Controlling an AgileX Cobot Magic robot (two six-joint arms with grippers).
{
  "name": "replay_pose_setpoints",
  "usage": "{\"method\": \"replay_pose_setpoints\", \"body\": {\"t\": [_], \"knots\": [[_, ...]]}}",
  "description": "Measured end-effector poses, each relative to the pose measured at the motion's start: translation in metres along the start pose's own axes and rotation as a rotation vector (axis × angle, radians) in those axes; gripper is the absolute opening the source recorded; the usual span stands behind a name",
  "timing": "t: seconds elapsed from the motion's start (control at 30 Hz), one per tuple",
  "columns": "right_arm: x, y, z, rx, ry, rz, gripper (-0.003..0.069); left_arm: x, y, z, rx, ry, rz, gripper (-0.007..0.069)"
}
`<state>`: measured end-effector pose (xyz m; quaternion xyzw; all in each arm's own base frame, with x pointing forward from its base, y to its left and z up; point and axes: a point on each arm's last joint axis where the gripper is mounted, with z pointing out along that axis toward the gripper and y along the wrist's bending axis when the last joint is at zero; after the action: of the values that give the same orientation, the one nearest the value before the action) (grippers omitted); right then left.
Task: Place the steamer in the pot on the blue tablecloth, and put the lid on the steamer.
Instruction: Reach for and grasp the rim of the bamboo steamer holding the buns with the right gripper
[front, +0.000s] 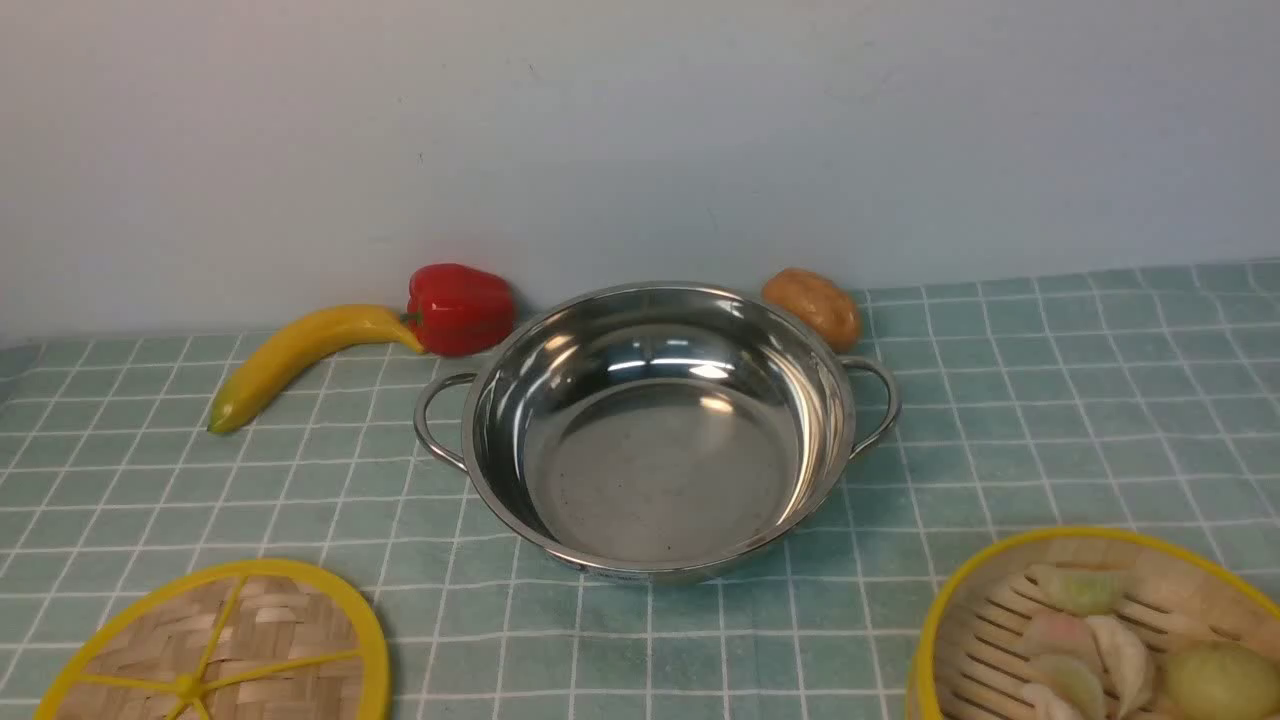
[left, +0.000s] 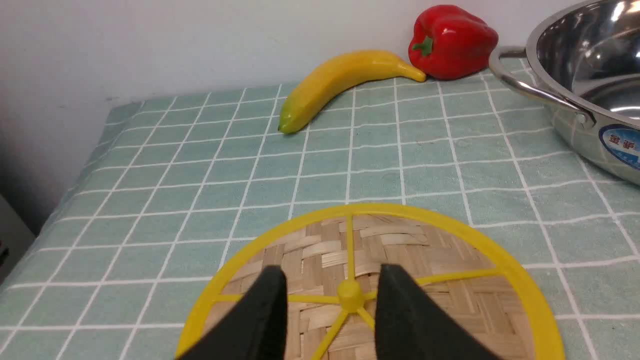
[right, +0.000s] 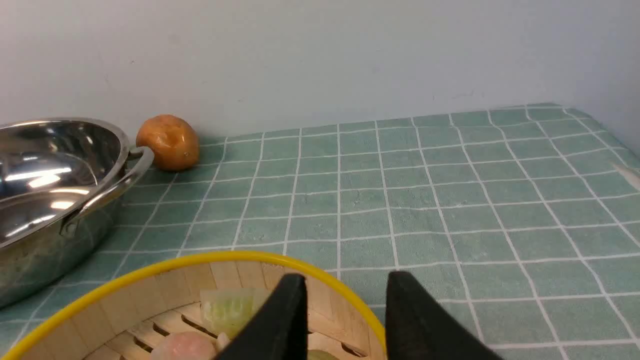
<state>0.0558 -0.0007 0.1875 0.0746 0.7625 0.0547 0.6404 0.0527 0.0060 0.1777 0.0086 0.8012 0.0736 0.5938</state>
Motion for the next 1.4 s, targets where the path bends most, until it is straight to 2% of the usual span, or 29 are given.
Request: {"method": "replay_pose_setpoints", "body": {"t": [0.67, 0.83, 1.0, 1.03, 1.13, 1.27, 1.4], "knots": [[0.000, 0.000, 0.000, 0.000, -0.001, 0.000, 0.0243, 0.000, 0.000, 0.000, 0.000, 0.000, 0.000, 0.0243], [-0.006, 0.001, 0.000, -0.016, -0.066, 0.016, 0.0243, 0.000, 0.000, 0.000, 0.000, 0.000, 0.000, 0.0243], [-0.049, 0.010, -0.015, -0.059, -0.213, 0.063, 0.0243, 0.000, 0.000, 0.000, 0.000, 0.000, 0.000, 0.0243], [-0.078, 0.016, -0.030, -0.081, -0.297, 0.072, 0.0243, 0.000, 0.000, 0.000, 0.000, 0.000, 0.000, 0.0243], [-0.115, 0.024, -0.054, -0.110, -0.346, 0.090, 0.0243, 0.000, 0.000, 0.000, 0.000, 0.000, 0.000, 0.0243], [-0.151, 0.034, -0.078, -0.143, -0.275, 0.124, 0.0243, 0.000, 0.000, 0.000, 0.000, 0.000, 0.000, 0.0243], [-0.163, 0.042, -0.092, -0.195, -0.191, 0.190, 0.0243, 0.000, 0.000, 0.000, 0.000, 0.000, 0.000, 0.0243]]}}
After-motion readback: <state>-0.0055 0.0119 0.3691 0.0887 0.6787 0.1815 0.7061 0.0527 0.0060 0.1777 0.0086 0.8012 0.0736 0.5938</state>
